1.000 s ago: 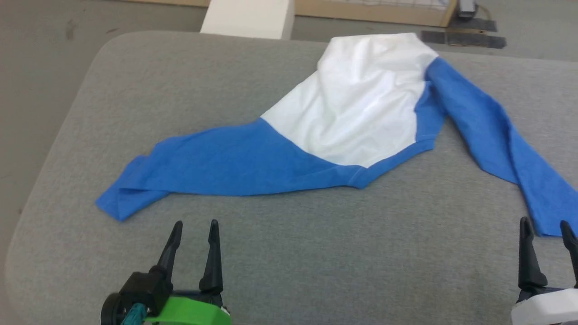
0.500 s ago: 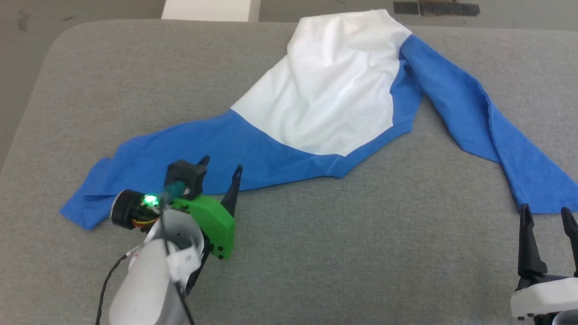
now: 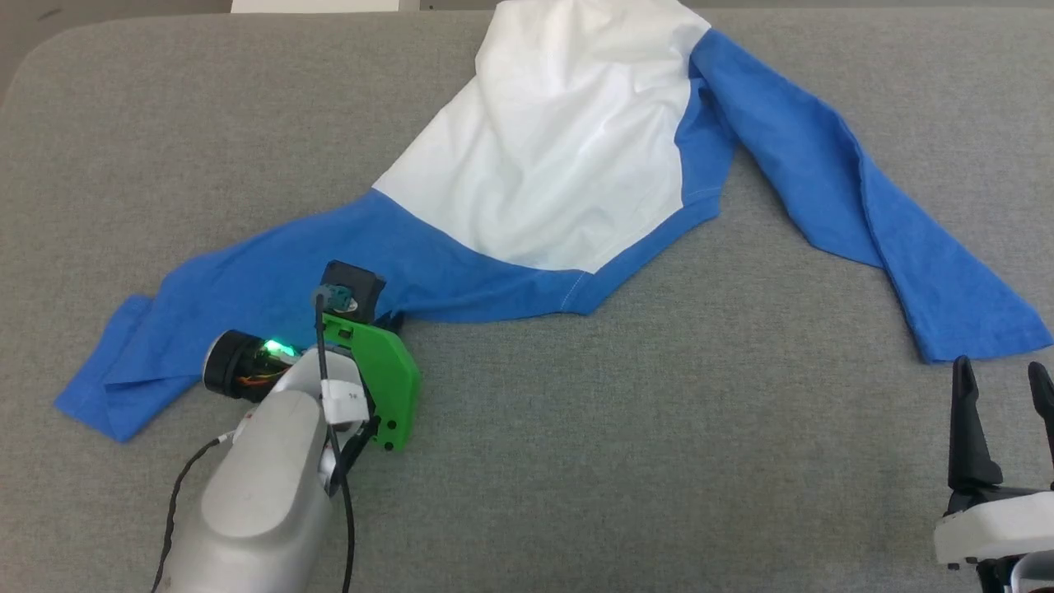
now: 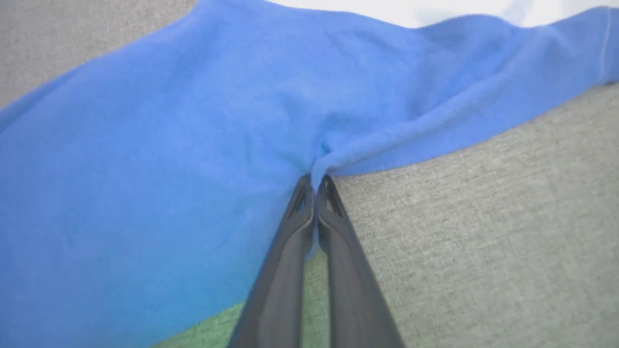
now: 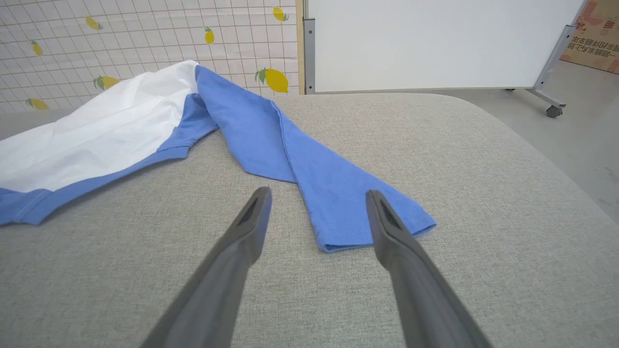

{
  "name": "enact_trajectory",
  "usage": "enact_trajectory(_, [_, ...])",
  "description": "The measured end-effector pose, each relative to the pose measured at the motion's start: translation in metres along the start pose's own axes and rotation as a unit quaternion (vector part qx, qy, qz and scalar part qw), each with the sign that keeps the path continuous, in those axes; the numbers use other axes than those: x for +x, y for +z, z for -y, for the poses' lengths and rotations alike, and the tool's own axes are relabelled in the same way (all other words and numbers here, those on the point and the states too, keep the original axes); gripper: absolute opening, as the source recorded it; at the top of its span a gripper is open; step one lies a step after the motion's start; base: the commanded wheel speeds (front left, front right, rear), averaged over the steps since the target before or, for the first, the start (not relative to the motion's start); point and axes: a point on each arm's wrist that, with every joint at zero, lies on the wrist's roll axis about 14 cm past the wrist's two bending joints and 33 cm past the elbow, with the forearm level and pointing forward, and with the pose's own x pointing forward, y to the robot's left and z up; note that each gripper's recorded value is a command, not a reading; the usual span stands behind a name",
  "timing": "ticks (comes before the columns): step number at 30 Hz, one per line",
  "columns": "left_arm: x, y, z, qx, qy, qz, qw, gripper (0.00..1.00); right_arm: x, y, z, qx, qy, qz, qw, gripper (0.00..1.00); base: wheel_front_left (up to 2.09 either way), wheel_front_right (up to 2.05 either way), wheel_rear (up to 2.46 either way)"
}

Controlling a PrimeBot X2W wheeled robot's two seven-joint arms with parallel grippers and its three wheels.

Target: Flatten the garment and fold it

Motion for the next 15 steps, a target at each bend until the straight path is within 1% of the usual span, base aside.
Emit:
enact_trajectory(7, [-0.009,0.01,0.004,-0.021,-0.001,0.046,0.999,0.0,0.003,0.005,-0.011,0.002,0.017,0.006,1.0,1.0,0.0,0.0,0.0])
enact_trajectory(11, [-0.023,0.018,0.01,-0.055,-0.005,0.085,0.995,0.0,0.004,0.011,-0.018,0.004,0.027,0.013,1.0,1.0,0.0,0.0,0.0])
enact_trajectory(15, [-0.046,0.024,0.004,-0.102,0.004,0.129,0.986,0.0,0.006,0.016,-0.027,0.007,0.04,0.02,0.999,1.0,0.0,0.0,0.0])
